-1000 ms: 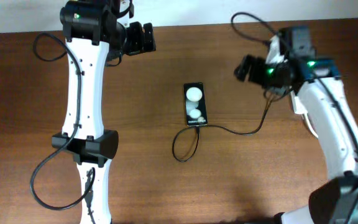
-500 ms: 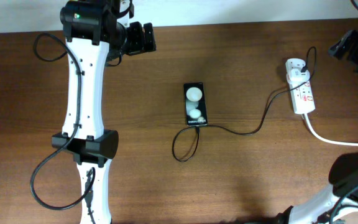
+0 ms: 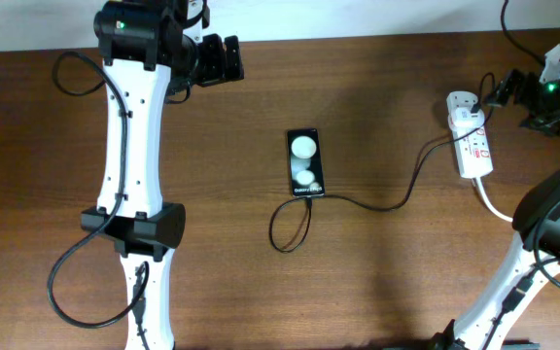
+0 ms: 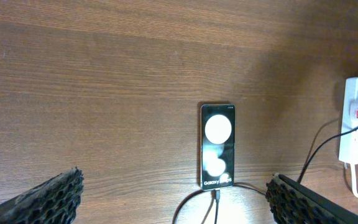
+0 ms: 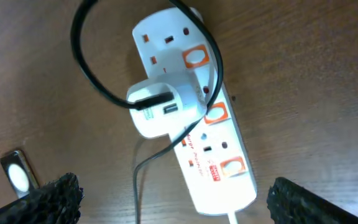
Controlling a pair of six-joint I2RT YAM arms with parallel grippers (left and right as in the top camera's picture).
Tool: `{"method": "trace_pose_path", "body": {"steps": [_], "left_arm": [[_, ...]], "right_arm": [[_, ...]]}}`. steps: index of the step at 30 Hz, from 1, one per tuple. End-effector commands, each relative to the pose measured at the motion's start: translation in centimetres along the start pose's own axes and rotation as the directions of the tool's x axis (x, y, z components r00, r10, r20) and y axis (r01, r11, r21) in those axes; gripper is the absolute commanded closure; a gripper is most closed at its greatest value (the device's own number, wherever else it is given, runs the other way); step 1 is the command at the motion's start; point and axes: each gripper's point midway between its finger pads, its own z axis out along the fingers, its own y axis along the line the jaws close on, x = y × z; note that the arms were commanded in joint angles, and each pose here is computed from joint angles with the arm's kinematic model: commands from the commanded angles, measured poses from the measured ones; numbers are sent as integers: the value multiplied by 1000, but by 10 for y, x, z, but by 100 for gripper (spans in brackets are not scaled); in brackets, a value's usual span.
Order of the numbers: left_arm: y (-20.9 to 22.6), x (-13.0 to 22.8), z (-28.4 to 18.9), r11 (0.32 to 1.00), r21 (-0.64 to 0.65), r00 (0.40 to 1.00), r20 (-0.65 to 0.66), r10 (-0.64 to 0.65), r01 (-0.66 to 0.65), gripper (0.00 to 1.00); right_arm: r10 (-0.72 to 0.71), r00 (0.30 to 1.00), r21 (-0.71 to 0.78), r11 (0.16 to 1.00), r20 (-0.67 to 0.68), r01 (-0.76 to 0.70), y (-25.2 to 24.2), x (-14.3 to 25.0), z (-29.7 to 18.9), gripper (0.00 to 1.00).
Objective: Plug charger to phone and switch on socket
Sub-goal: 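Move the right gripper over the power strip's orange switch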
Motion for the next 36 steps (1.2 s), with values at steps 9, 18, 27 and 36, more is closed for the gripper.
{"method": "trace_pose_path", "body": {"steps": [9, 18, 27, 36], "left_arm": [[-4, -2, -12, 1000, 15, 999, 25, 23, -24, 1], [-4, -2, -12, 1000, 15, 999, 25, 23, -24, 1], [-4, -2, -12, 1000, 15, 999, 25, 23, -24, 1], [-4, -1, -12, 1000, 14, 999, 25, 23, -24, 1]], "right_arm": [[-52, 998, -24, 998, -27, 52, 12, -8, 59, 1], [-40, 996, 15, 999, -80, 41, 0, 2, 80, 1], [-70, 991, 3, 997, -113, 71, 23, 8, 104, 1], [-7, 992, 11, 1000, -124, 9, 23, 11, 104, 1]]}}
